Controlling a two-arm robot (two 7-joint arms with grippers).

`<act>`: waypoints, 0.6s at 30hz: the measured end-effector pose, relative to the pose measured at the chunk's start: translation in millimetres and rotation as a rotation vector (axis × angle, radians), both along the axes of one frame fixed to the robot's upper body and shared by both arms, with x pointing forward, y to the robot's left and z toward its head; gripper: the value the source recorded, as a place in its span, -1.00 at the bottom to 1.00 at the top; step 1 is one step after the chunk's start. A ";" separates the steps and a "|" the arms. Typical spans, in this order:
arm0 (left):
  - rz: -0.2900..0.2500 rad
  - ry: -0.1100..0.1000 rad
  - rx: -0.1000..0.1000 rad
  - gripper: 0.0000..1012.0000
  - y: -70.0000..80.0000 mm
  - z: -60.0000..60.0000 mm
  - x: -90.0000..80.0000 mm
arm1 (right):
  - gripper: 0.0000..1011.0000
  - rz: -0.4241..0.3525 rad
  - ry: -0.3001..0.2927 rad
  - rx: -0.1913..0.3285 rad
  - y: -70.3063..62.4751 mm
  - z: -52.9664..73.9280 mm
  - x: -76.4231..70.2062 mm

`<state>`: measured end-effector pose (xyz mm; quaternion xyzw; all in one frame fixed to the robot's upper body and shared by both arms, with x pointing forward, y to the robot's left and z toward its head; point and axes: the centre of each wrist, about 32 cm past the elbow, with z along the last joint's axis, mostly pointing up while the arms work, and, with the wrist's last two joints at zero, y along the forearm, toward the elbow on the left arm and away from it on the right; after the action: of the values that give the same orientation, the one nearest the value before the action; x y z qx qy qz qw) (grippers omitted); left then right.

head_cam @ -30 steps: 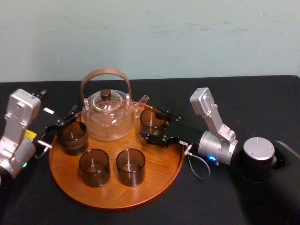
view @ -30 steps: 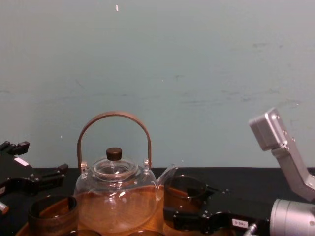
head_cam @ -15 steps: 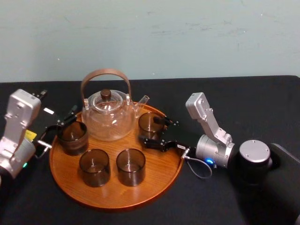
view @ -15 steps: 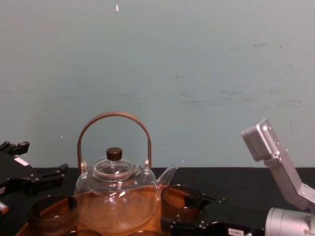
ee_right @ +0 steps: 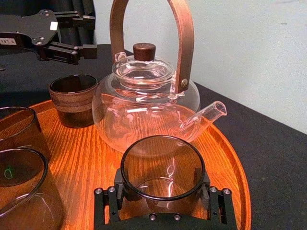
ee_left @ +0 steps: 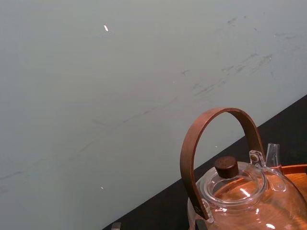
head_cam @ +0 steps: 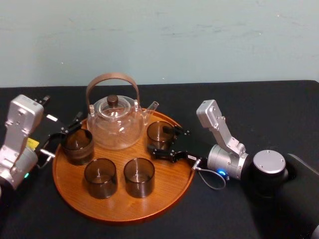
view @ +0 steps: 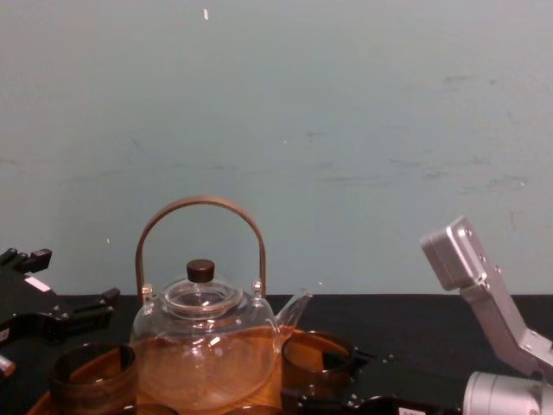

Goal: Pick up the glass from the table and place it on the tray.

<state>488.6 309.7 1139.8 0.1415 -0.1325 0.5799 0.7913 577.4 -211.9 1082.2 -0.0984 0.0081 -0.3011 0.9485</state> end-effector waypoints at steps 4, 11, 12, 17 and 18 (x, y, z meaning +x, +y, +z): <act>0.000 0.000 0.000 0.98 0.0 0.0 0.0 | 0.79 0.000 -0.001 0.000 -0.1 0.3 0.1; 0.000 0.000 0.000 0.98 0.0 0.0 0.0 | 0.79 0.000 -0.002 -0.001 -0.2 0.6 0.1; 0.000 0.000 0.000 0.98 0.0 0.0 0.0 | 0.79 0.000 -0.002 -0.001 -0.2 0.6 0.1; 0.000 0.000 0.000 0.98 0.0 0.0 0.0 | 0.79 0.000 -0.001 -0.001 -0.3 0.6 0.0; 0.000 0.000 0.000 0.98 0.0 0.0 0.0 | 0.79 0.000 -0.001 -0.001 -0.3 0.6 0.0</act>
<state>488.6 309.7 1139.8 0.1415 -0.1325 0.5799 0.7913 577.5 -212.2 1082.8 -0.0985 0.0074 -0.3012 0.9484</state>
